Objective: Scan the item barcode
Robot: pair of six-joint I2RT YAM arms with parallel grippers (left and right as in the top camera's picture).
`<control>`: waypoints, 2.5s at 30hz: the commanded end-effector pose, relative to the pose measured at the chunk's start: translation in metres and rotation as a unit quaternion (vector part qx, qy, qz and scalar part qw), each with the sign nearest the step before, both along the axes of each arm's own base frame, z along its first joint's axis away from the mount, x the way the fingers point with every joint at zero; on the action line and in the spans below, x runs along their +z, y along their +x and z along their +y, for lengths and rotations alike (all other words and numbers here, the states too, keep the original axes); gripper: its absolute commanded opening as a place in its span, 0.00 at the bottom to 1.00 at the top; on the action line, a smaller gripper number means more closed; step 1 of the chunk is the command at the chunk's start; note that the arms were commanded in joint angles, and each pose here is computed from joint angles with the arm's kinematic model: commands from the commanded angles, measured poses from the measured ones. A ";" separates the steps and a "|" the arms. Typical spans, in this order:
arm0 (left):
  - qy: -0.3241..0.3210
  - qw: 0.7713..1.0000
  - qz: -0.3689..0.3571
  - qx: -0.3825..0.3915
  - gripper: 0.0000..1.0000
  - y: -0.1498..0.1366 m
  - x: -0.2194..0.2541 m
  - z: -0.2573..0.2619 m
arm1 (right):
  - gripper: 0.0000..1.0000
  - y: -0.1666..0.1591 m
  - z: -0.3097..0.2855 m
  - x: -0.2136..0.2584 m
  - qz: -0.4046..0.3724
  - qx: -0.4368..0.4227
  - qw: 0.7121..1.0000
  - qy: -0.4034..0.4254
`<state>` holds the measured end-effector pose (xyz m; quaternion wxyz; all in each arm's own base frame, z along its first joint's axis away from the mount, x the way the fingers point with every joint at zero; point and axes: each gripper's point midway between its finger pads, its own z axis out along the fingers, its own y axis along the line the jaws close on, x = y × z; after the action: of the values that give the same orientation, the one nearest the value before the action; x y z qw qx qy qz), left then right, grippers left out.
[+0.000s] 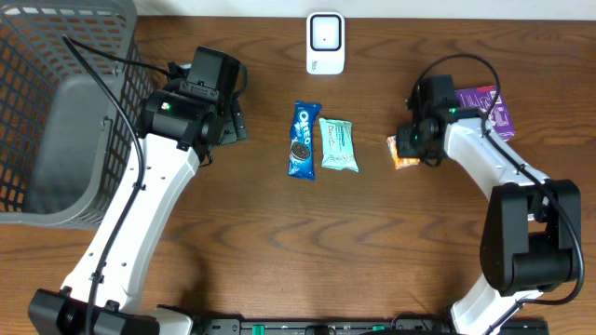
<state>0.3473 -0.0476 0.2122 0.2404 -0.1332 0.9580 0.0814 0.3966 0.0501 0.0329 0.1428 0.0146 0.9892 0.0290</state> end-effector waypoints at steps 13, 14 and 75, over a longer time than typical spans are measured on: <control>0.001 1.000 0.000 0.006 0.98 0.000 0.000 0.002 | 0.01 -0.030 0.026 0.028 0.054 0.027 0.998 0.029; 0.001 1.000 0.000 0.006 0.98 0.000 0.000 0.002 | 0.01 -0.033 0.029 0.024 0.058 0.033 0.997 0.028; 0.001 1.000 0.000 0.006 0.98 0.000 0.000 0.002 | 0.02 -0.056 -0.024 0.014 0.103 -0.034 0.992 -0.071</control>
<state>0.3473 -0.0477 0.2123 0.2405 -0.1332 0.9580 0.0813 0.3548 0.0288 0.0600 0.0604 0.0370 0.9965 -0.0434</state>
